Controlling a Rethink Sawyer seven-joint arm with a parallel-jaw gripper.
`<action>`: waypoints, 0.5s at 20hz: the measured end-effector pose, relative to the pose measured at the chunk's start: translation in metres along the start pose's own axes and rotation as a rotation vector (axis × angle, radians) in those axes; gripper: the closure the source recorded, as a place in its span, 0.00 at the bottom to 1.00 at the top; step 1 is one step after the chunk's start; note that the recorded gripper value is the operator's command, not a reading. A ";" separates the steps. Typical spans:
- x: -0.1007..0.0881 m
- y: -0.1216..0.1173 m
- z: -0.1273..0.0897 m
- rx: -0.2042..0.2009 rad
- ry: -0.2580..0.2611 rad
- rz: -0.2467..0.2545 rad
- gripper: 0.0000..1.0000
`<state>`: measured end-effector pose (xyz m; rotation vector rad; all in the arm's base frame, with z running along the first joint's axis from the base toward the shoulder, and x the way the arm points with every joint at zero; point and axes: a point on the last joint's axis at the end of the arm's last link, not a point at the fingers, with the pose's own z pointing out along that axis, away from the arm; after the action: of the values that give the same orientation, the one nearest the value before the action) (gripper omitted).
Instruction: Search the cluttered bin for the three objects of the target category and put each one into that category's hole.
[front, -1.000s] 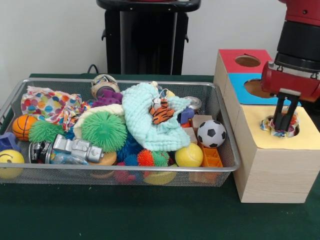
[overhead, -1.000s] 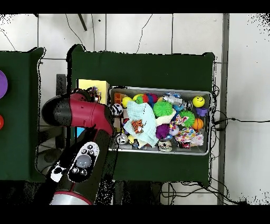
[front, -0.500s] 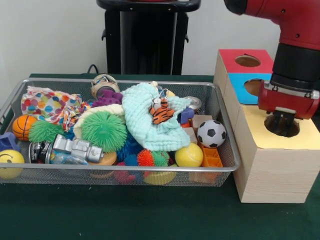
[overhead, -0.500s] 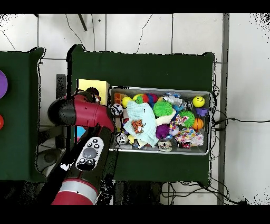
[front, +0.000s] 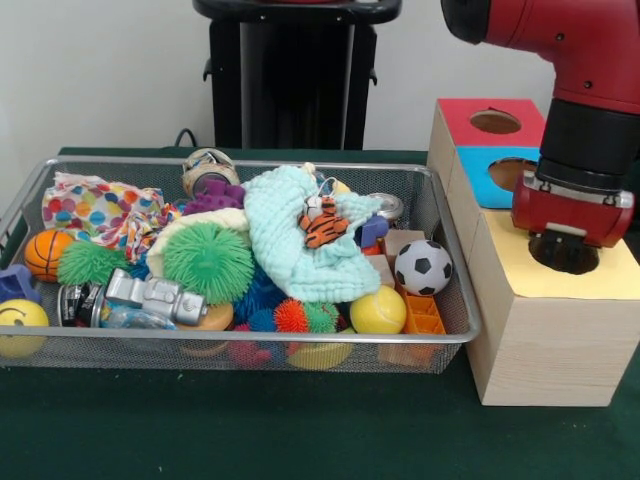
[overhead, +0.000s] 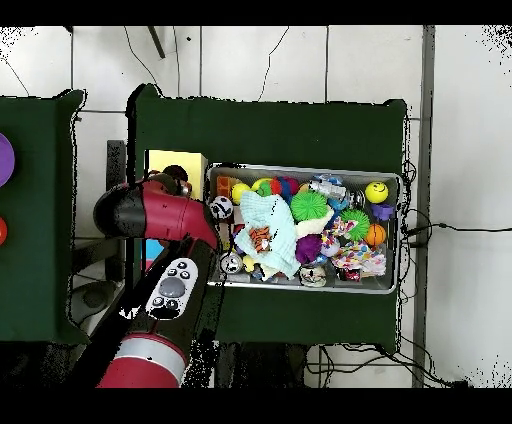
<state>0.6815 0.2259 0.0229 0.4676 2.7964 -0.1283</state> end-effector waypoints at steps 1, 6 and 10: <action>0.000 0.000 -0.001 0.000 0.001 0.001 1.00; -0.002 0.001 -0.009 -0.004 0.014 0.005 1.00; -0.004 0.000 -0.025 -0.006 0.047 0.012 1.00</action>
<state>0.6781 0.2280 0.0480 0.4923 2.8388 -0.1073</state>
